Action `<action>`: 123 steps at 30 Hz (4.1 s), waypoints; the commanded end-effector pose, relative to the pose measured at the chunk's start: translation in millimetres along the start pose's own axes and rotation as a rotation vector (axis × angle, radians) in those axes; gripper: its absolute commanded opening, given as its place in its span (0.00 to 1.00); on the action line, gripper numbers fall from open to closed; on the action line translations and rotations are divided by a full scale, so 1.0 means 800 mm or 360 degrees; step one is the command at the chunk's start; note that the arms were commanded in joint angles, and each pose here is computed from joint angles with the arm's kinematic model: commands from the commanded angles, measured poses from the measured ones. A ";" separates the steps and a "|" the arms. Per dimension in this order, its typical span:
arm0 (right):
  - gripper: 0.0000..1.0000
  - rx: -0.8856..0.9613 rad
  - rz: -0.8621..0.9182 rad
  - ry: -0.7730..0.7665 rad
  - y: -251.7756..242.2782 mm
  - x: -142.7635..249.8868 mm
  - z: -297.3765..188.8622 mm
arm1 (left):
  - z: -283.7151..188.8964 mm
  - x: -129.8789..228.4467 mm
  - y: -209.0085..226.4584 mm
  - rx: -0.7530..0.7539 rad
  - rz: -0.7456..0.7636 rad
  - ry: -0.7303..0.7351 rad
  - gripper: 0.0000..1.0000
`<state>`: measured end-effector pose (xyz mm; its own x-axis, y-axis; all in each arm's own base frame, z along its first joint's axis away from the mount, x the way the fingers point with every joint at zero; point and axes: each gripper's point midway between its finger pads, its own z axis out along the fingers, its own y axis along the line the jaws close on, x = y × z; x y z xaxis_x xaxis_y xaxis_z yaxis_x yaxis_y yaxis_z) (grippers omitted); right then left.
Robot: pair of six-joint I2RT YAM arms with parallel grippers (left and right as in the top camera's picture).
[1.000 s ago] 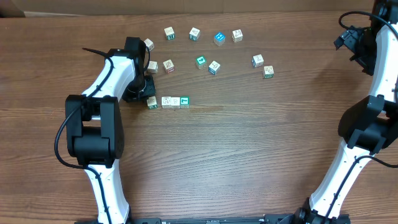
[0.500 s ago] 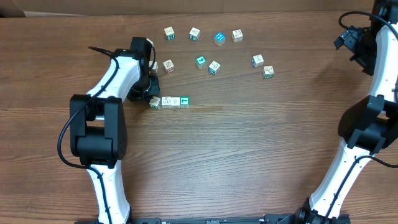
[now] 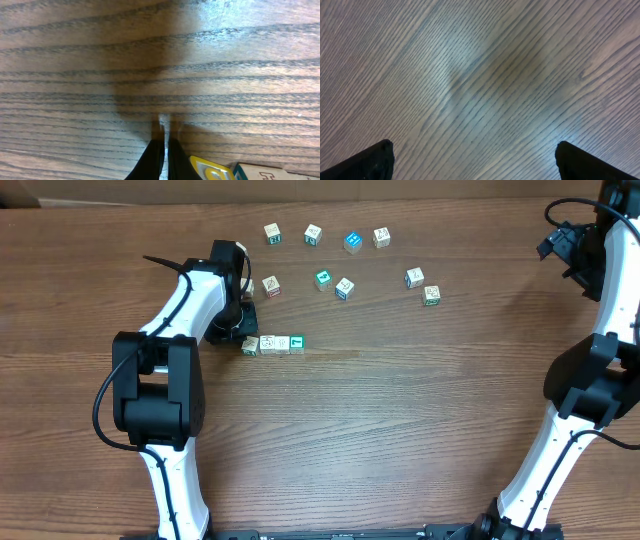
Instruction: Form a horizontal line
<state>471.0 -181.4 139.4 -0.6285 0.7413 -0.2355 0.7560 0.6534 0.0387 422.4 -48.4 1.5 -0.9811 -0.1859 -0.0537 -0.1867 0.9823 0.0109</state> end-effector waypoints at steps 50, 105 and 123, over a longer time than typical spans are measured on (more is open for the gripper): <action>1.00 -0.0007 0.0001 -0.0023 -0.002 -0.003 -0.009 | 0.013 0.029 -0.016 0.0067 -0.0078 0.0155 0.04; 1.00 -0.0008 0.0001 -0.0023 -0.002 -0.003 -0.009 | 0.016 0.089 -0.021 0.0109 -0.0058 0.0447 0.04; 1.00 -0.0008 0.0001 -0.0022 -0.002 -0.003 -0.009 | 0.014 0.087 0.035 -0.0250 -0.0147 0.0409 0.04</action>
<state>470.9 -181.4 139.3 -0.6286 0.7413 -0.2351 0.7561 0.6534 0.0385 353.1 -66.1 -0.4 -0.9507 -0.2227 0.2160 -0.2234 0.9745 0.0212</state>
